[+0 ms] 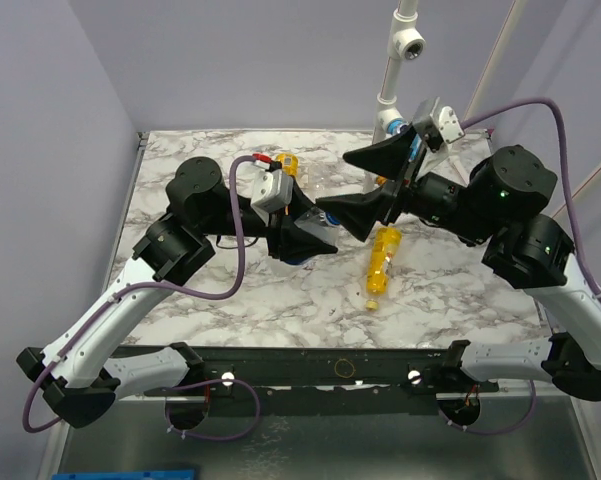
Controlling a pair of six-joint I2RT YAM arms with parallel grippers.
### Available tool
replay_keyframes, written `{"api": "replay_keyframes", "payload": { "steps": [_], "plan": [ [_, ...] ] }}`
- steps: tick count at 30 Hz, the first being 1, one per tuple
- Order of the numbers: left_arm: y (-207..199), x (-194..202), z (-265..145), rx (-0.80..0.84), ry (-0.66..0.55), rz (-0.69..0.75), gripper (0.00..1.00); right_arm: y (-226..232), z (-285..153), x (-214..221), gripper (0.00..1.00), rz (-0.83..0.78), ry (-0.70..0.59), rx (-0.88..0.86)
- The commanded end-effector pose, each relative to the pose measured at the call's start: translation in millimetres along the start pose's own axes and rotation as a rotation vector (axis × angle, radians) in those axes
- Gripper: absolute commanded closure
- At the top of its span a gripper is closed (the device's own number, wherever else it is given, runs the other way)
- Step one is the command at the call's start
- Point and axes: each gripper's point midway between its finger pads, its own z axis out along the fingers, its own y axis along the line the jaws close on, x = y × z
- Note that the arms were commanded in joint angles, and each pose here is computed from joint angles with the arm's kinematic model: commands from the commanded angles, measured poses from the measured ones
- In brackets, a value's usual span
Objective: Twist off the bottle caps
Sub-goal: Unscrew the bottle cap from the plastic bottle.
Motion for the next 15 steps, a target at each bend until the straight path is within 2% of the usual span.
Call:
{"api": "replay_keyframes", "payload": {
  "steps": [1, 4, 9, 12, 15],
  "plan": [
    [33.0, -1.8, -6.2, -0.203, -0.007, 0.077, 1.0, -37.2, -7.3, -40.8, 0.0, 0.06, -0.136, 0.228],
    [52.1, -7.2, -10.6, -0.314, -0.036, 0.086, 1.0, -36.9, 1.5, -42.7, 0.0, 0.111, -0.143, 0.228],
    [79.8, -17.9, -21.0, -0.483, -0.079, 0.093, 1.0, -43.7, 29.2, -19.3, 0.01, 0.173, -0.069, 0.255],
    [99.2, -27.1, -33.7, -0.619, -0.126, 0.047, 1.0, -52.3, 37.0, -12.3, 0.07, 0.198, -0.068, 0.3],
    [98.8, -28.3, -38.4, -0.627, -0.132, 0.057, 1.0, -56.9, 40.3, -12.8, 0.16, 0.214, -0.094, 0.323]
  ]
}}
